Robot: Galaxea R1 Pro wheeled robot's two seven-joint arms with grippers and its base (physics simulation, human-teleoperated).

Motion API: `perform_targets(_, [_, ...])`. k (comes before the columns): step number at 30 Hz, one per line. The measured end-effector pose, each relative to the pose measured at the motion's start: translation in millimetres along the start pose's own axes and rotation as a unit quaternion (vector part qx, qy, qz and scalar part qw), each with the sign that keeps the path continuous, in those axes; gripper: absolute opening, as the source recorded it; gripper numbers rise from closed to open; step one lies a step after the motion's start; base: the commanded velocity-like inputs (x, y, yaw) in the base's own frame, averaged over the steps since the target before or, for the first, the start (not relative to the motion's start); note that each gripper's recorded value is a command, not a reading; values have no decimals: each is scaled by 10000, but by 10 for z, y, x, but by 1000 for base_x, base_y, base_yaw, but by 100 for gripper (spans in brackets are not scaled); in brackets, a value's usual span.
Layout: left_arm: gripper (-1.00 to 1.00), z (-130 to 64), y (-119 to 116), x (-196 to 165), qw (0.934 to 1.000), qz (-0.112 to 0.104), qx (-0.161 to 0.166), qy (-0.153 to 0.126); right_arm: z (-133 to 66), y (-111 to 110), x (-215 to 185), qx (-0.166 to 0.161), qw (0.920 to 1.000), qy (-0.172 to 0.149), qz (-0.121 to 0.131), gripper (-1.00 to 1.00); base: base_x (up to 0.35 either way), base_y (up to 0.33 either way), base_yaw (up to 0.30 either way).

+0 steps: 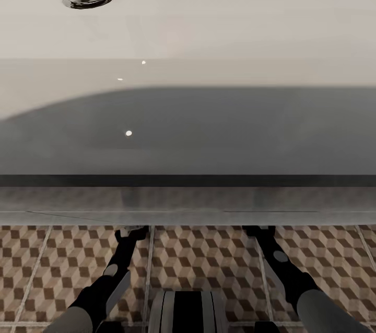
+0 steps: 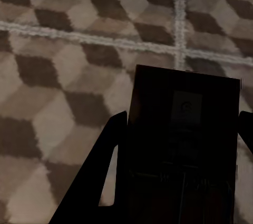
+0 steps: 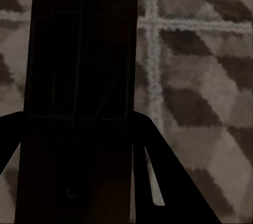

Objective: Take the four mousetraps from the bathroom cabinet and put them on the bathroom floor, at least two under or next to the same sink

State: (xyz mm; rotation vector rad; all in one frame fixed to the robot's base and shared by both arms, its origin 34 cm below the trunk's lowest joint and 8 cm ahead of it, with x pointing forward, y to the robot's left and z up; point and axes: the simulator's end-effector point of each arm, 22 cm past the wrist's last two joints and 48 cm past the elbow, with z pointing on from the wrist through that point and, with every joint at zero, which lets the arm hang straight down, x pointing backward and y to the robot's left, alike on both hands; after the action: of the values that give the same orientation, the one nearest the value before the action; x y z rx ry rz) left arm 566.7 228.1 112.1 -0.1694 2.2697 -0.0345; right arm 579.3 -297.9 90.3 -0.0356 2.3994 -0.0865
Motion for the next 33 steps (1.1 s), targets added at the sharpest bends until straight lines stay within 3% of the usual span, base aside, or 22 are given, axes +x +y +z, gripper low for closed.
perform_targets(5, [-100,50,21,109,9995,56,-24,322,7,1,70,3,9998,174,-2,-100,0,0,0])
perform_targets(10, [-100,61,54,151,9990,71,-61,426,-2,-2,134,10,9996,265,9,-100,0,0,0])
perform_targets(21, [-100,22,173,415,9955,154,-175,923,-44,-16,416,19,9967,806,-56,-100,0,0,0])
perform_targets(33, [-100,30,186,436,9946,156,-190,1006,-46,-12,429,17,9965,836,-58,-100,0,0,0])
